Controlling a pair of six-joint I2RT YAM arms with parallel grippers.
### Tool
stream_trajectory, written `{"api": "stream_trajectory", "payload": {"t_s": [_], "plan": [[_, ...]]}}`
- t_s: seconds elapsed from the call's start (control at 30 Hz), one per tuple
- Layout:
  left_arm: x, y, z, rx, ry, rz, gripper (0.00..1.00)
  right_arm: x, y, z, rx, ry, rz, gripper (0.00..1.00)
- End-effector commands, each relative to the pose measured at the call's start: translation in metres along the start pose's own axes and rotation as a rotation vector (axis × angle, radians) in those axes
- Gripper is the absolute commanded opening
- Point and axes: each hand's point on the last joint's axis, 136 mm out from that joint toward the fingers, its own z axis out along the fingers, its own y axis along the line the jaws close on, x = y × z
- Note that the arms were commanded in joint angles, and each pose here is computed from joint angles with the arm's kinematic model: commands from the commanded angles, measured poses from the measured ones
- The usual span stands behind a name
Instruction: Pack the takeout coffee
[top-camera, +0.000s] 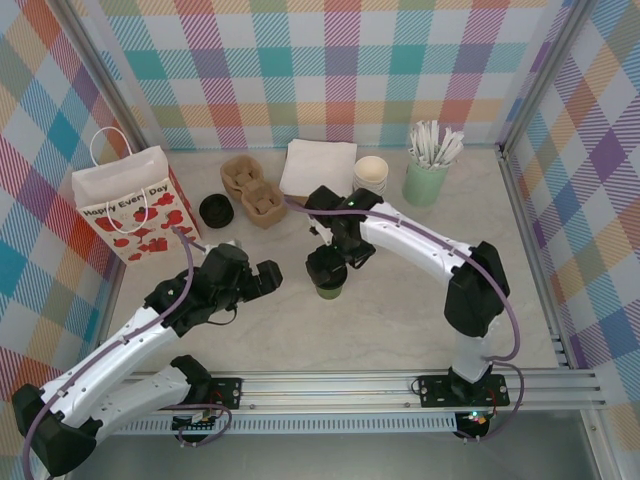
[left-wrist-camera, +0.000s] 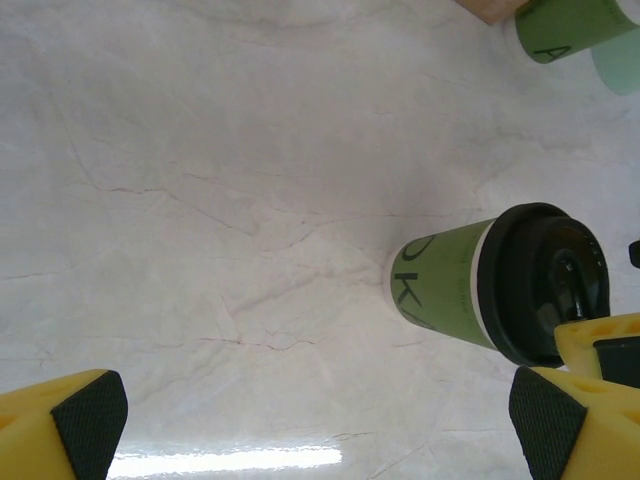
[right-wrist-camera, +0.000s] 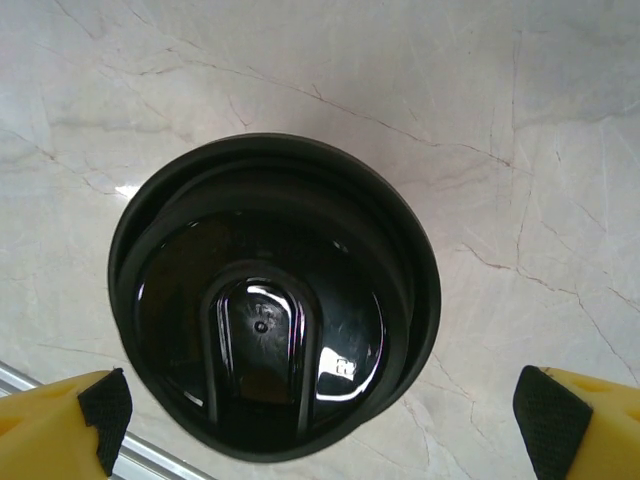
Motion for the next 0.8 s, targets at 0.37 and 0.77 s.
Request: {"api": "stream_trajectory", "payload": {"t_s": [0.37,0.77], "plan": [[0.003,0.012,0.004,-0.044,0.004,-0.014,1.0,-0.003,0.017,0.007,-0.049,0.047,-0.037,1.0],[0.003,0.011,0.008,-0.044,0.011,-0.016,1.0,-0.003,0.02,0.014,-0.059,0.066,-0.042,1.0]]}}
